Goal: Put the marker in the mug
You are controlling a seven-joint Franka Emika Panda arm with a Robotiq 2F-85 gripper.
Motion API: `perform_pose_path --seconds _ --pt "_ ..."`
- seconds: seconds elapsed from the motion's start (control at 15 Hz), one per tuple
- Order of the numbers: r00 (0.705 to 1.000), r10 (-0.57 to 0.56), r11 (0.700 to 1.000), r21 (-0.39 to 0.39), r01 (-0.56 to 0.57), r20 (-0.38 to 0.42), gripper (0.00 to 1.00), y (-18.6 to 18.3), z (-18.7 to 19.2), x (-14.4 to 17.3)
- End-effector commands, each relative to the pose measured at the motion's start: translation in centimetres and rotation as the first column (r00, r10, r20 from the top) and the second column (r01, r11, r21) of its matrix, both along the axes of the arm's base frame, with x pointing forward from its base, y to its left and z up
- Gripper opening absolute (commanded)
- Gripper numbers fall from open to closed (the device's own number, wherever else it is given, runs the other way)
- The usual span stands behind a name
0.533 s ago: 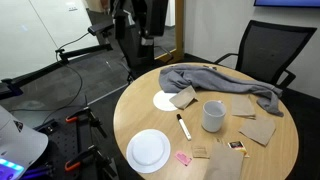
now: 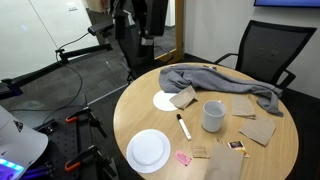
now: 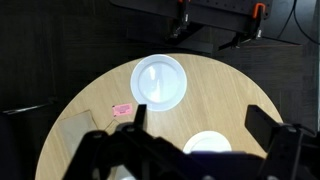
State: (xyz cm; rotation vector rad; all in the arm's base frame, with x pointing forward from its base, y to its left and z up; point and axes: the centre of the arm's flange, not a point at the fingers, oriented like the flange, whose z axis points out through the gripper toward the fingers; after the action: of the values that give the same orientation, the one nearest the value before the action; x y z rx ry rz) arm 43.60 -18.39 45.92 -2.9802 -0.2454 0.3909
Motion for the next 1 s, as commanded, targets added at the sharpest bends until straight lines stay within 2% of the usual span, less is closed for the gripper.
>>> perform_pose_path --seconds 0.0,0.4,0.53,0.73,0.93 --pt "1.0 0.015 1.0 -0.009 -0.015 0.027 1.0 0.5 -0.4 1.1" --pt "0.981 0.142 0.989 -0.059 -0.135 0.129 1.0 3.3 -2.5 5.2" --pt "0.97 0.205 0.978 -0.076 -0.196 0.134 1.0 3.9 -3.8 6.6" --pt "0.946 0.297 0.954 -0.076 -0.289 0.128 1.0 4.3 -6.0 8.3" --pt "0.902 0.413 0.91 -0.092 -0.404 0.125 1.0 4.6 -8.7 9.4"
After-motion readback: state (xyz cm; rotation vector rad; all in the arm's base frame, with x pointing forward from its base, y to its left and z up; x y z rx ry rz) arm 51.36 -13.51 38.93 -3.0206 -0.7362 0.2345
